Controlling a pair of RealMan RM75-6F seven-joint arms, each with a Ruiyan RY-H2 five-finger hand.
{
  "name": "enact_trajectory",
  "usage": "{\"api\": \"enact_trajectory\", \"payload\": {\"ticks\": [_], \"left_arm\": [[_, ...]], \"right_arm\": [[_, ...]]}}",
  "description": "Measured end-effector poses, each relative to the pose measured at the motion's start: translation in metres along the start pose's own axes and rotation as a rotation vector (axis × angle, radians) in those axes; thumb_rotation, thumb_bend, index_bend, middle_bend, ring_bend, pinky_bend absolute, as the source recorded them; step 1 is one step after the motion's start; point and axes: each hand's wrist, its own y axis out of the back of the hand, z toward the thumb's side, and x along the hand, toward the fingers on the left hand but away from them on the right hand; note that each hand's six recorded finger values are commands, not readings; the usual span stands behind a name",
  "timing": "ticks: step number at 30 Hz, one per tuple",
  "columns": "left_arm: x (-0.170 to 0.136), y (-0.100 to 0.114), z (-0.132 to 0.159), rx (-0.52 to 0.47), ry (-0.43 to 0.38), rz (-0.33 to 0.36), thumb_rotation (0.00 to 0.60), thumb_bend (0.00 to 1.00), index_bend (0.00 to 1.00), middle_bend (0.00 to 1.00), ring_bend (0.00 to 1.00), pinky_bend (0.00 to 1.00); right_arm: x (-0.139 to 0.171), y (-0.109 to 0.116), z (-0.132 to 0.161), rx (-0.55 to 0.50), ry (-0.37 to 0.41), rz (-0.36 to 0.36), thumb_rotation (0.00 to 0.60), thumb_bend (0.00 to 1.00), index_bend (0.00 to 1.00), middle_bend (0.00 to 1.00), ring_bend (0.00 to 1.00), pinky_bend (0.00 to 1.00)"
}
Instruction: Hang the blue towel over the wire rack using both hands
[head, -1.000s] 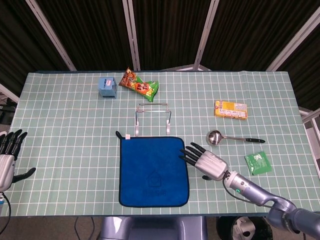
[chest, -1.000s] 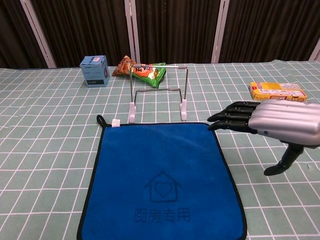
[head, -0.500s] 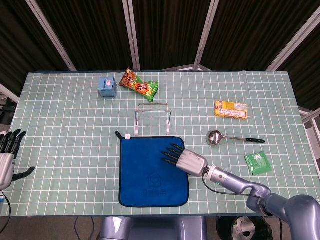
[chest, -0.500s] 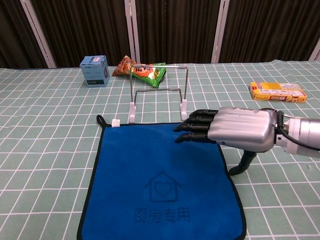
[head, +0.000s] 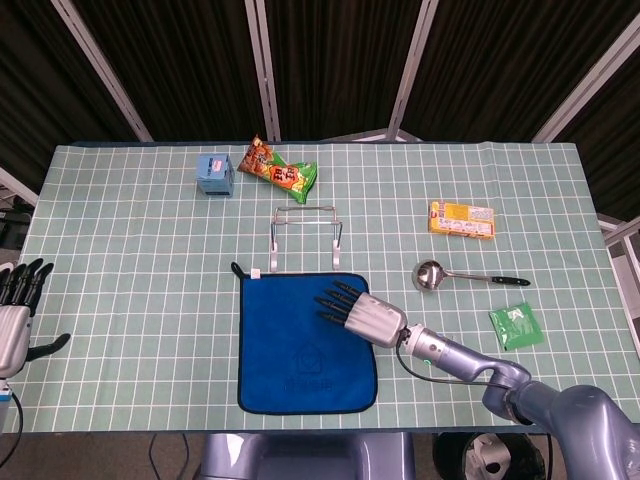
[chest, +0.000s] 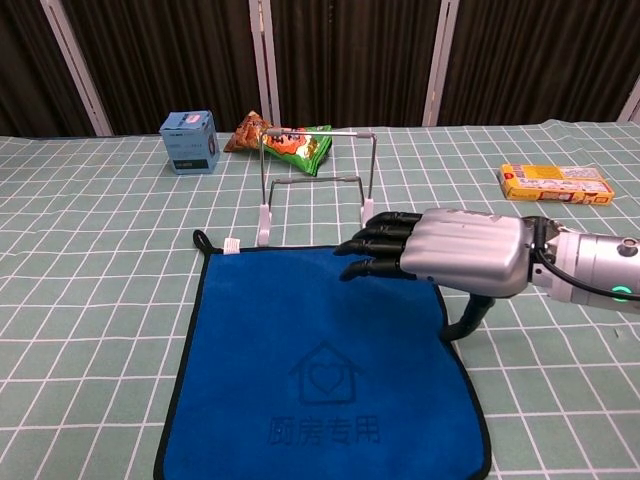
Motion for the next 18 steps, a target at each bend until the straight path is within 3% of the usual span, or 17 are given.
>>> {"api": "enact_trajectory", "payload": {"ticks": [4, 12, 18], "left_arm": [[-0.0004, -0.0005, 0.0006, 0.0, -0.001, -0.002, 0.6, 0.0, 0.0, 0.0, 0.0, 0.0], [-0.0002, -0.0018, 0.0009, 0.0, -0.001, -0.008, 0.6, 0.0, 0.0, 0.0, 0.0, 0.0], [0.0, -0.0018, 0.0005, -0.002, 0.0, -0.011, 0.6, 0.0, 0.0, 0.0, 0.0, 0.0]], "right_arm": [[-0.0009, -0.0023, 0.0017, -0.007, 0.003, 0.0, 0.6, 0.07, 0.12, 0.01, 0.0, 0.0], [-0.003, -0.0024, 0.0053, -0.026, 0.012, -0.009, 0.6, 0.34, 0.17, 0.03, 0.0, 0.0], [-0.0041, -0.0009, 0.0064, -0.054, 0.011, -0.026, 0.6, 0.41, 0.2, 0.04, 0.0, 0.0]]}}
